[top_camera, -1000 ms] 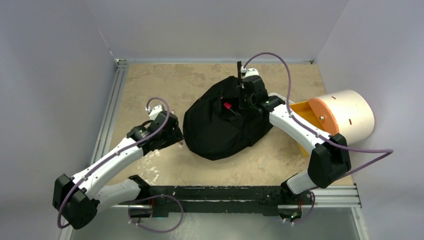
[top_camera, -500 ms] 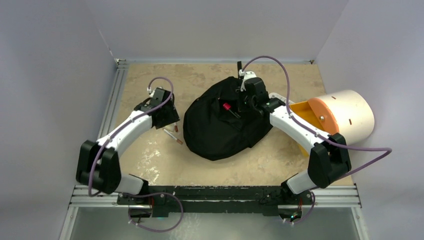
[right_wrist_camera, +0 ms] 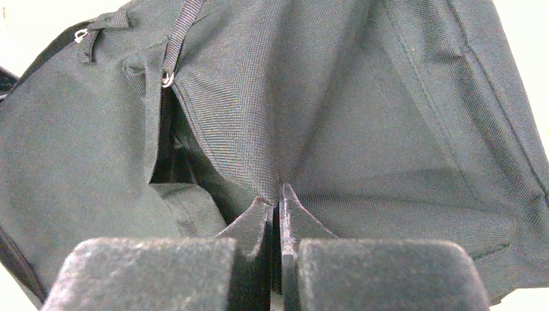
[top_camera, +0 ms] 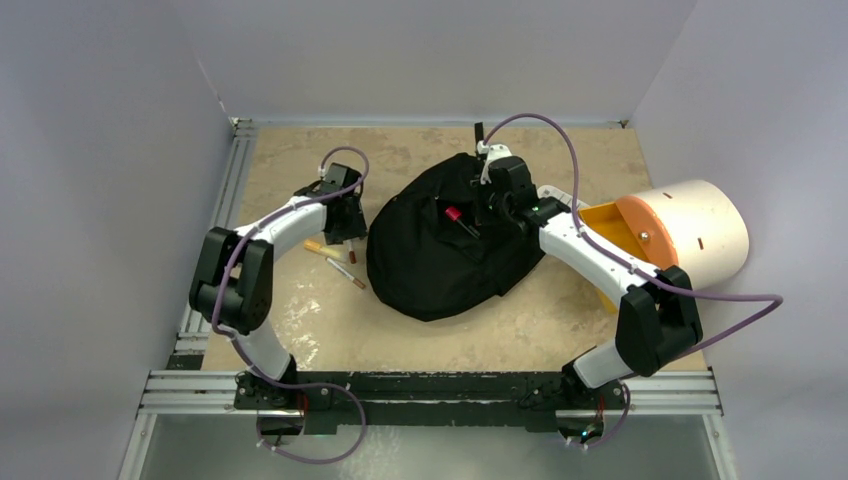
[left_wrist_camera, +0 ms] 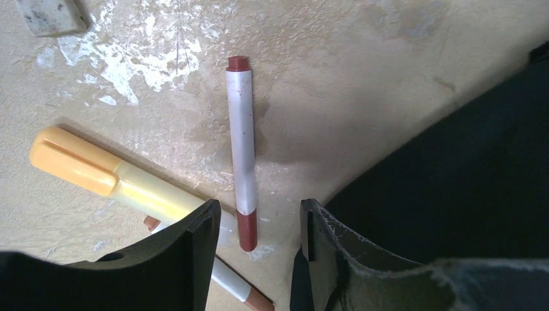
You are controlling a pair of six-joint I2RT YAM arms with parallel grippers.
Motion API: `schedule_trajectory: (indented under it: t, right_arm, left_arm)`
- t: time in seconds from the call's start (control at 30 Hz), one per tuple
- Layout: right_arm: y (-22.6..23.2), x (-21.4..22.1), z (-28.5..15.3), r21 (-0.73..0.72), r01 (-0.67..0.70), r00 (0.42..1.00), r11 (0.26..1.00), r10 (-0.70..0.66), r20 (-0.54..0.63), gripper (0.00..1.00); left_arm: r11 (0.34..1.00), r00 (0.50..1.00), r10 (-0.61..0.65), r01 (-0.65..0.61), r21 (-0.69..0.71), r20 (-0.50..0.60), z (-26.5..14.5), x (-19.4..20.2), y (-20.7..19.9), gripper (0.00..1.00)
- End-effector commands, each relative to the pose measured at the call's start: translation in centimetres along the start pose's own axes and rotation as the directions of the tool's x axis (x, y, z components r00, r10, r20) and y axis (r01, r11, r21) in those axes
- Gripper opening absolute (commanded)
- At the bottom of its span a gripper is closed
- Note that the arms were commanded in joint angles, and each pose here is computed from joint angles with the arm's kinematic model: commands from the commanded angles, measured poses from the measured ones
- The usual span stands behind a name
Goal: Pack the student bag
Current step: Pick up the stationery from the center of the board.
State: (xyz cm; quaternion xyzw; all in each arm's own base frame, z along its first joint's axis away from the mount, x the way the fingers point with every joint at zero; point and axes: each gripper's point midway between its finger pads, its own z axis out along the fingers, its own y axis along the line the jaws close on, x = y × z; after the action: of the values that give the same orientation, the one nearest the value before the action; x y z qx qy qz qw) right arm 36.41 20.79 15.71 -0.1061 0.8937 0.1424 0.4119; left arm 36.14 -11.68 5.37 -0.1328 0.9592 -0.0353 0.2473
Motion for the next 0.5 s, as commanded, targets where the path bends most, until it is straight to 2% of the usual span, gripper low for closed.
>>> schedule_trajectory:
  t: [0.0,0.37,0.47]
  right_arm:
    - [1.6,-2.2,-1.3,-0.075,-0.019,0.997,0.997,0.025,0.076,0.00]
    - [1.7,-1.9,-1.3,-0.084,-0.019,0.998,0.996,0.025,0.066,0.00]
    - [1.8,-1.9,-1.3,-0.087,-0.019,0.998,0.996,0.025,0.066,0.00]
  left_arm:
    - [1.000,0.999,0.016,-0.015,-0.009,0.043,0.7,-1.8,-0.1,0.47]
    - [0.998,1.000,0.020,-0.019,-0.055,0.010,2.7,-1.3,0.6,0.38]
    - [0.998,1.000,0.020,-0.020,-0.064,-0.001,3.2,-1.1,0.7,0.33]
